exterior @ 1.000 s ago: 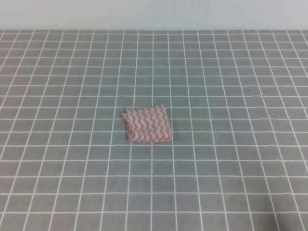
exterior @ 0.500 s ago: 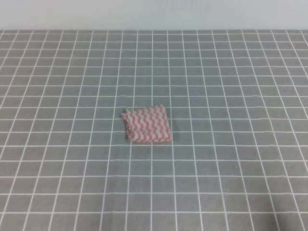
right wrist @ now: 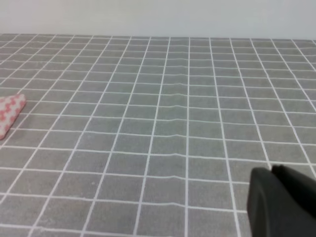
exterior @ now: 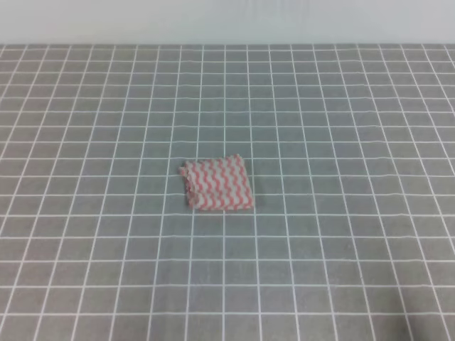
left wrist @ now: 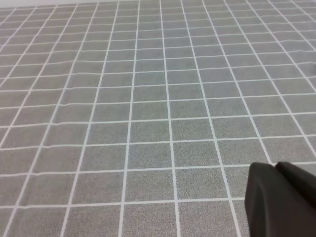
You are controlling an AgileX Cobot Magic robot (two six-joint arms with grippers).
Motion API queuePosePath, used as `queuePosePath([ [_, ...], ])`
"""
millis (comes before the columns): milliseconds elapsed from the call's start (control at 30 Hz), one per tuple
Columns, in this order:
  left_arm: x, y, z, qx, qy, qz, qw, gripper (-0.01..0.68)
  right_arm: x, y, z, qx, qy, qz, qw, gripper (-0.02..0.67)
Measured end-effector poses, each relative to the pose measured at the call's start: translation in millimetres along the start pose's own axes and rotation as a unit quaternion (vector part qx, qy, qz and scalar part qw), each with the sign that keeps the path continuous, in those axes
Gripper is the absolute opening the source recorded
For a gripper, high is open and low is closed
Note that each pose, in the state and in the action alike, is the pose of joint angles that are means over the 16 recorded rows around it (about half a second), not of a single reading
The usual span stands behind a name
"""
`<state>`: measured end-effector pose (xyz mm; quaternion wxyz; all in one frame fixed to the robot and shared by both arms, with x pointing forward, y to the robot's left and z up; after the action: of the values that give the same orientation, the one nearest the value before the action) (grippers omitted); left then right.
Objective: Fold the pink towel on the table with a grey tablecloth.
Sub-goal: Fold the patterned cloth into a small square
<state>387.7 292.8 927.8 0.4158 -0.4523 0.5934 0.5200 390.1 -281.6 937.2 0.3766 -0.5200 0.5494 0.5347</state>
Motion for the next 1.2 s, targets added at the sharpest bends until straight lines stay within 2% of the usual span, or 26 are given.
queuePosePath([
  [1200,0.0,0.0,-0.3,0.001,0.000,0.000,1.000,-0.002,-1.1,0.2,-0.1,0.000,0.000,-0.001,1.000,-0.017],
])
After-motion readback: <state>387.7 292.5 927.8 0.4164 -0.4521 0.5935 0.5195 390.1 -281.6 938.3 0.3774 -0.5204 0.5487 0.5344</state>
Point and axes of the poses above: a point on each arm's last joint axis where the gripper is mounted, y pointing back along that axis away from the gripper, z along the wrist's bending axis when the last joint is at zero, x = y × z, the point moved 10 cm from there along -y, pointing out along that axis toward the gripper, and after that the axes turned 11 degrees about y, right-handed, at the moved point
